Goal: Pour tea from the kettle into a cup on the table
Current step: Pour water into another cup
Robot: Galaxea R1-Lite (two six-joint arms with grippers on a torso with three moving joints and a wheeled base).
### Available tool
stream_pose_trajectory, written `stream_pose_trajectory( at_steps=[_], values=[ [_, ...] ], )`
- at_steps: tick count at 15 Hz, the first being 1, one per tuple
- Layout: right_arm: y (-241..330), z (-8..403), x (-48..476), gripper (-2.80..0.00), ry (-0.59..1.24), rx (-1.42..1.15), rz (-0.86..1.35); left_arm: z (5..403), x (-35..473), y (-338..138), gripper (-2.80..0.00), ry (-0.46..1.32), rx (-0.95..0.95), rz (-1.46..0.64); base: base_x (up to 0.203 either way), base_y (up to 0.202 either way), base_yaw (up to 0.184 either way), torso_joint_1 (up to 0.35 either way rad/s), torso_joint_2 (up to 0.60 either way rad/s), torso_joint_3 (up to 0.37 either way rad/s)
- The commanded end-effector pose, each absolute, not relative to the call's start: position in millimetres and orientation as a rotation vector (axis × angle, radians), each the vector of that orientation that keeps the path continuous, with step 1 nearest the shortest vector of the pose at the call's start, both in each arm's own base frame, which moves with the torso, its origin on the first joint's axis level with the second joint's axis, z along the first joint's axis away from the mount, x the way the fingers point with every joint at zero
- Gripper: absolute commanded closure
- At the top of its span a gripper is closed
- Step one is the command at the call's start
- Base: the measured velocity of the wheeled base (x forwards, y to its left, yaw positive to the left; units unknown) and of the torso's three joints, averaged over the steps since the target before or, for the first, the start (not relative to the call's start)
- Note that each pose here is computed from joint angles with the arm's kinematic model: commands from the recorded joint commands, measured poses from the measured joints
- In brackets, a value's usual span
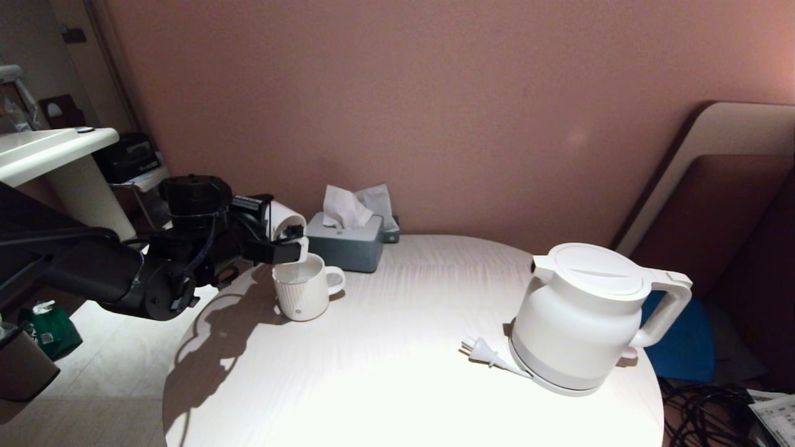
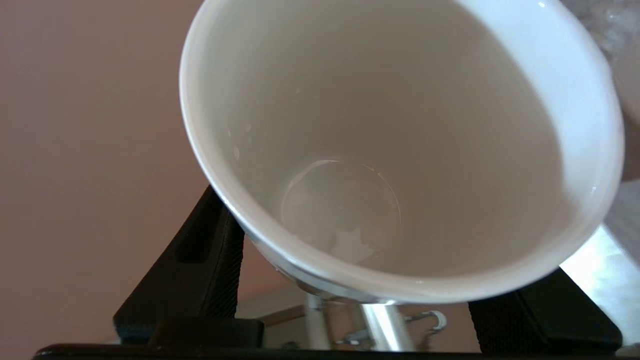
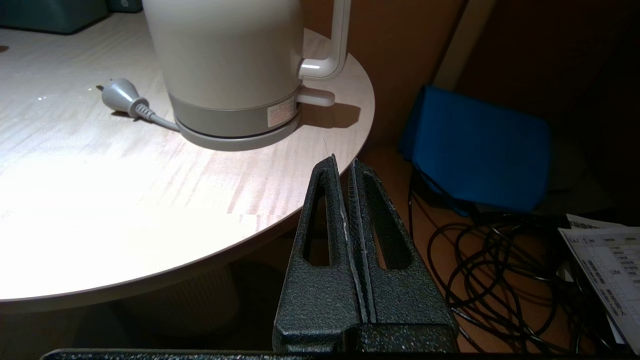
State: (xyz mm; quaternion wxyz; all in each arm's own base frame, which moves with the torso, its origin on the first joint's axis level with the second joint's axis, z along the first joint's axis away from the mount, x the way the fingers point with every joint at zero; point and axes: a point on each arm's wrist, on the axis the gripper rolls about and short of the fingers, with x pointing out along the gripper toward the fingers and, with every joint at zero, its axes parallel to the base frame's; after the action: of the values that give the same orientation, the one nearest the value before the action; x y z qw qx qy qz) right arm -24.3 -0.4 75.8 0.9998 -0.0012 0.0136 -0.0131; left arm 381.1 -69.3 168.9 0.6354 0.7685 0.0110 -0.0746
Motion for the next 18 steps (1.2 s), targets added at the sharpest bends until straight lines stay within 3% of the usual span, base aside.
stream_pose_trajectory(
  at_steps=[1, 4, 11, 14, 18],
  values=[
    [-0.4, 75.9, -24.3, 0.00, 0.028, -0.002, -0.026, 171.3, 381.3, -69.8, 0.00, 0.001, 1.778, -0.146, 0.000, 0.000, 0.000, 0.000, 0.00, 0.000],
    [-0.4, 75.9, -24.3, 0.00, 0.028, -0.002, -0.026, 168.5, 388.7, -71.3, 0.00, -0.089, 1.819, -0.044, 0.000, 0.000, 0.000, 0.000, 0.00, 0.000],
    [-0.4, 75.9, -24.3, 0.00, 0.028, -0.002, -0.026, 168.0, 385.2, -71.9, 0.00, -0.095, 1.807, -0.045, 0.000, 0.000, 0.000, 0.000, 0.00, 0.000],
    [-0.4, 75.9, -24.3, 0.00, 0.028, -0.003, -0.026, 166.2, 383.3, -71.9, 0.00, -0.079, 1.698, -0.060, 0.000, 0.000, 0.000, 0.000, 0.00, 0.000],
    [-0.4, 75.9, -24.3, 0.00, 0.028, -0.003, -0.026, 171.5, 372.8, -70.7, 0.00, 0.049, 1.400, -0.099, 0.000, 0.000, 0.000, 0.000, 0.00, 0.000]
  ],
)
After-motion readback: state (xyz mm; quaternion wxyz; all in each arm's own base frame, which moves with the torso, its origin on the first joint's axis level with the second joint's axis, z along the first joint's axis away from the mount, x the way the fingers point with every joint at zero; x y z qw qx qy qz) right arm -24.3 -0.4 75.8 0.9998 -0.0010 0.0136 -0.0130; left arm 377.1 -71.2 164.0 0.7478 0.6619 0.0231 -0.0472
